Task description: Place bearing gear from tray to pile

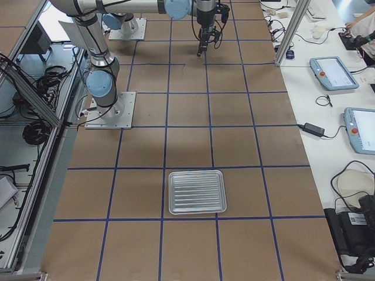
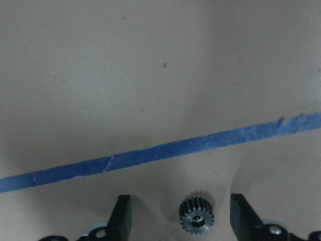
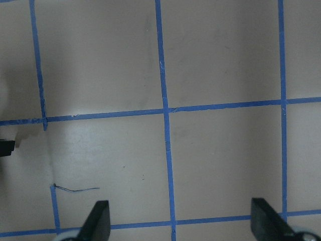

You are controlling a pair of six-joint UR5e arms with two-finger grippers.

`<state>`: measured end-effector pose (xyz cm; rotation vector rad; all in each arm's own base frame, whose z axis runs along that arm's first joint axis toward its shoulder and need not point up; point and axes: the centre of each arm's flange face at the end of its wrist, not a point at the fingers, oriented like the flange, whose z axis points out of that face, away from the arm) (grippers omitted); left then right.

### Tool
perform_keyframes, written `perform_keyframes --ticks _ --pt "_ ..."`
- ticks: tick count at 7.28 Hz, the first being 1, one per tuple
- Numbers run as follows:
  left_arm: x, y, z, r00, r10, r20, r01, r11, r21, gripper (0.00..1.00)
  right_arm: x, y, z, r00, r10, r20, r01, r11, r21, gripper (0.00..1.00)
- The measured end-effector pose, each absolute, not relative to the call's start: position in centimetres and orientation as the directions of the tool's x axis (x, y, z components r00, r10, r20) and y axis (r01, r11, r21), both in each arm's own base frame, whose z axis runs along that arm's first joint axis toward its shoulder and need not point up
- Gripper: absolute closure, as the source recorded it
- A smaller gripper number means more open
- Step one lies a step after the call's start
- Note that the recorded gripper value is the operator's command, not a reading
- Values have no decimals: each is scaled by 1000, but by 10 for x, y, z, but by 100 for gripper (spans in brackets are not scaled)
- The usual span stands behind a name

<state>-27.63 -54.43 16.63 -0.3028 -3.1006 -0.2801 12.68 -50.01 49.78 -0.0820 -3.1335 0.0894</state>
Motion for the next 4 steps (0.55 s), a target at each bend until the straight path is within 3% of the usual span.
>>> perform_keyframes --ticks 1,2,3,4 --pt "-277 -543 166 -981 192 31 194 964 182 51 127 -500 497 -999 44 4 44 997 -57 0" --pt "-278 -541 165 -981 193 30 195 962 193 93 127 -501 497 -999 42 0 42 998 -56 0" --pt "-278 -540 165 -981 193 29 195 960 203 100 128 -501 497 -999 41 -3 41 998 -56 0" --pt "-278 -538 167 -981 193 28 194 958 210 100 128 -501 497 -999 40 -4 41 998 -56 0"
